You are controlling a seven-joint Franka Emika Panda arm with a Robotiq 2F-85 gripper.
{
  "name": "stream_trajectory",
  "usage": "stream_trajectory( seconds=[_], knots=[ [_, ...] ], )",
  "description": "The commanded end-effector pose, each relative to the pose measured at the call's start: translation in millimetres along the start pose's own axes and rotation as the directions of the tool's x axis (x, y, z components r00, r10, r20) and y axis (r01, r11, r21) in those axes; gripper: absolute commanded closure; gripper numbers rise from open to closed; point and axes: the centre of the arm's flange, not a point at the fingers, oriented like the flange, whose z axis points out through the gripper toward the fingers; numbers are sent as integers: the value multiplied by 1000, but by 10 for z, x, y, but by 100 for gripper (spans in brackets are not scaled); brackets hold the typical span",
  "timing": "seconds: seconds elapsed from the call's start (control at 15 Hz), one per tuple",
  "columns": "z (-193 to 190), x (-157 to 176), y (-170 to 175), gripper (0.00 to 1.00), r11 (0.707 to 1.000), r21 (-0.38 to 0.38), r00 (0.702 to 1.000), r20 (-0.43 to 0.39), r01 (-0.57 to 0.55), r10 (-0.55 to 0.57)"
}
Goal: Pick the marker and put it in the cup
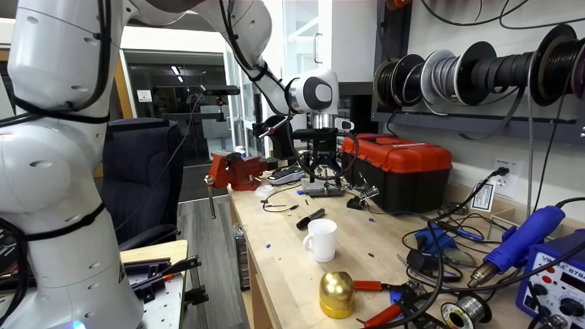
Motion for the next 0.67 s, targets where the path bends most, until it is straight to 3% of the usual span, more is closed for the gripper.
stream_trajectory(
  seconds=[0.0, 0.6],
  knots=[
    [171, 207, -40, 0, 998, 30, 999, -4, 46, -46],
    [613, 265, -239, 0, 991, 123, 998, 32, 49, -54]
  ],
)
